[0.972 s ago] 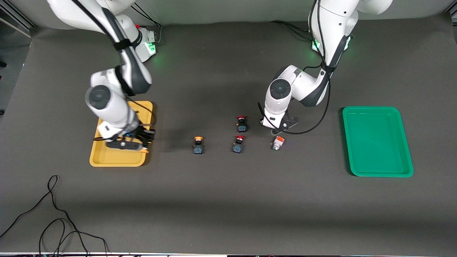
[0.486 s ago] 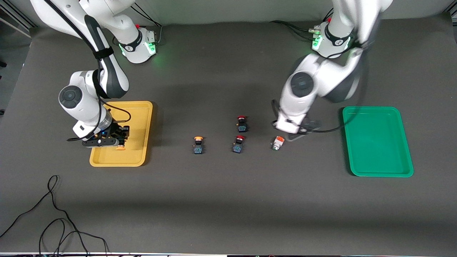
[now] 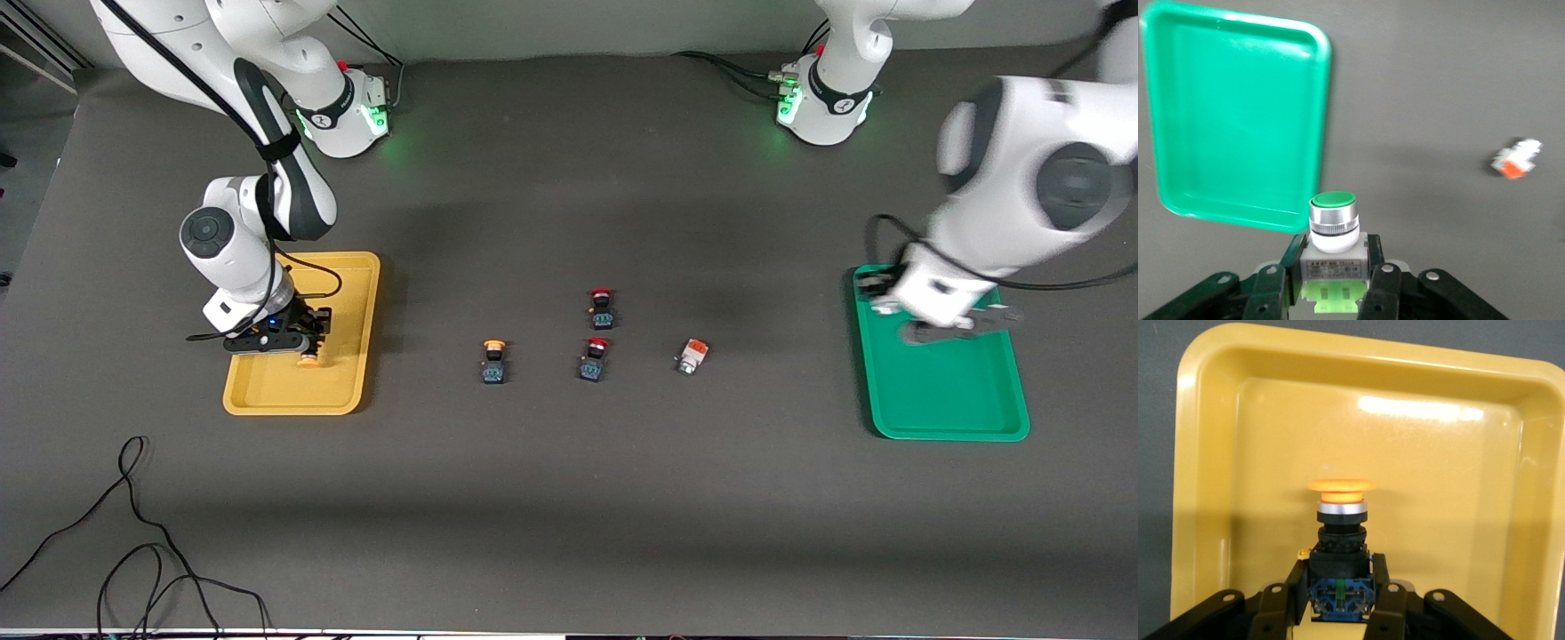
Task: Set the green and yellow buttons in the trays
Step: 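Lower the yellow button into the yellow tray while the left gripper carries the green button, then release the green button in the green tray while the right gripper grasps another yellow button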
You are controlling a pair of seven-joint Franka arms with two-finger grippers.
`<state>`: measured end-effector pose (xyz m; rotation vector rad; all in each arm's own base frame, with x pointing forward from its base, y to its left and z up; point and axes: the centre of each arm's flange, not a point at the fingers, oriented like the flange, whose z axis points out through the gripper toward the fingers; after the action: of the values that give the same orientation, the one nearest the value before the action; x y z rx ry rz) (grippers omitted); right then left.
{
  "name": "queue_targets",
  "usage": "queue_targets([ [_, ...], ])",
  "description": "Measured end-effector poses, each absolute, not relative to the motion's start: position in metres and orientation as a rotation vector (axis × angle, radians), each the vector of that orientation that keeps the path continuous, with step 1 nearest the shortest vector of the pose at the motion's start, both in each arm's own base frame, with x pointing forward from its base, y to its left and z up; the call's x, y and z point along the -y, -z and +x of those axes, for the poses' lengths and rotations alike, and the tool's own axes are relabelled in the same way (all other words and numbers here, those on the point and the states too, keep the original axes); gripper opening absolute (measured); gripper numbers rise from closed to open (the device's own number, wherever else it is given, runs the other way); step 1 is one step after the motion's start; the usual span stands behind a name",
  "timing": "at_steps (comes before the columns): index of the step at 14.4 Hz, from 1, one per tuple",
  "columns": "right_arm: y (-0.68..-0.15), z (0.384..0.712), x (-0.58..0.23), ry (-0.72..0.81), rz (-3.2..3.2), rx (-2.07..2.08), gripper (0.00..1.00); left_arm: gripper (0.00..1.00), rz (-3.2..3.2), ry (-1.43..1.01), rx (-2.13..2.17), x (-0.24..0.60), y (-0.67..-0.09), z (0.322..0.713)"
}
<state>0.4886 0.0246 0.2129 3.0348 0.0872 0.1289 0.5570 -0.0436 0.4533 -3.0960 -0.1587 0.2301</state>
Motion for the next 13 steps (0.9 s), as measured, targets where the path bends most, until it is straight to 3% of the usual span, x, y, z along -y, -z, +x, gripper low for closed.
queue_targets([
  [3,-0.211,0.489,-0.026,-0.13,3.033,-0.09,0.43,0.41,-3.094,-0.231,0.022,-0.048,-0.44,0.559],
  [7,-0.216,0.492,-0.042,-0.168,3.087,0.017,0.82,0.41,-3.09,-0.107,-0.069,-0.067,-0.335,0.566],
  [10,-0.229,0.501,-0.086,-0.204,3.148,0.064,0.88,0.41,-3.103,-0.073,-0.103,-0.06,-0.231,0.563],
  [13,-0.255,0.517,-0.148,-0.145,3.199,0.154,1.0,0.45,-3.108,-0.101,-0.111,-0.059,-0.199,0.563],
])
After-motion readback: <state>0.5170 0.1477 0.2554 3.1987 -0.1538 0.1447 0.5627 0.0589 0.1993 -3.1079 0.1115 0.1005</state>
